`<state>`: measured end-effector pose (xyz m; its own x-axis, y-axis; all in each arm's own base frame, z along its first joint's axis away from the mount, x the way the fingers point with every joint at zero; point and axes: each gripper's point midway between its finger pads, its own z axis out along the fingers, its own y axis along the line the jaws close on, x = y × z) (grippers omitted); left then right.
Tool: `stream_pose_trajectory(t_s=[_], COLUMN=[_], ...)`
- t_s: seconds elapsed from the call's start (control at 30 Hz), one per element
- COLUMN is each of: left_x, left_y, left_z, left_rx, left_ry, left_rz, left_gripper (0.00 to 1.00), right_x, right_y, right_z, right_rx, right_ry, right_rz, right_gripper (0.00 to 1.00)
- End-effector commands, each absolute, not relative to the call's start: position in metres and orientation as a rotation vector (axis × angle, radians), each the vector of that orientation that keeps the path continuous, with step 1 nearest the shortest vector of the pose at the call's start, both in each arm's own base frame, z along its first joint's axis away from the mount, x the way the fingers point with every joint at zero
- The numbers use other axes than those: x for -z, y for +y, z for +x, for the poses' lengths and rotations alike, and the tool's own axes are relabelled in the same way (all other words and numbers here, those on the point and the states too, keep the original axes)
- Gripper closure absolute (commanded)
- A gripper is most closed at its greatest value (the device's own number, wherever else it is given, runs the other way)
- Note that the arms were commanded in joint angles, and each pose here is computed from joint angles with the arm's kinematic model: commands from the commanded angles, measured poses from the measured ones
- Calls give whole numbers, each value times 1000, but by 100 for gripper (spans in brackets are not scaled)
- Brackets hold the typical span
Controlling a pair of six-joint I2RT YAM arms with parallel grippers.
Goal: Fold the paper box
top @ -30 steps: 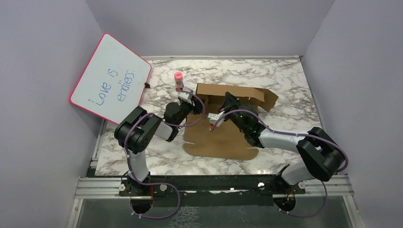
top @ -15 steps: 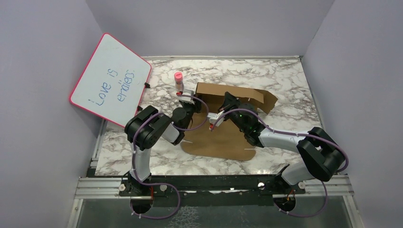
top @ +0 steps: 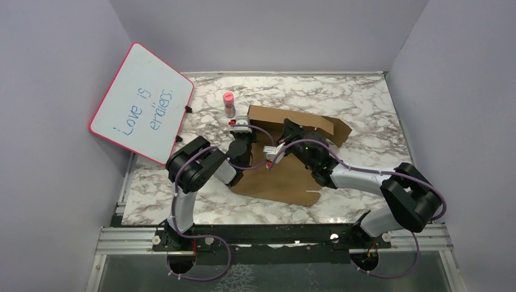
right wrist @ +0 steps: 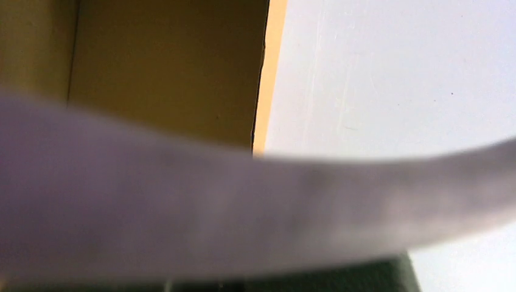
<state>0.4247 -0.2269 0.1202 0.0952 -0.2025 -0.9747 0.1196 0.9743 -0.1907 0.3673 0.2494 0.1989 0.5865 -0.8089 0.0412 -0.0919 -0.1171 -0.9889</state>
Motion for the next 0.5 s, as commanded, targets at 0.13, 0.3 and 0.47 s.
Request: stream_pose_trajectory(t_s=[0.13, 0.3, 0.47], left_x=[-122, -122, -123], left_y=[-175, -170, -163], left_z=[430, 429, 426], left_rx=[-54, -120, -176], left_ry=[1443, 1453, 1468], left_rz=[-316, -364, -409], left_gripper=[85, 90, 90], right_x=[-180, -182, -185], right_y=[251, 253, 253], right_z=[362, 360, 360], right_rx=[673, 654, 645], right_ry=[816, 816, 820], right_rz=[-1658, -1650, -1637], right_gripper=[99, 99, 99])
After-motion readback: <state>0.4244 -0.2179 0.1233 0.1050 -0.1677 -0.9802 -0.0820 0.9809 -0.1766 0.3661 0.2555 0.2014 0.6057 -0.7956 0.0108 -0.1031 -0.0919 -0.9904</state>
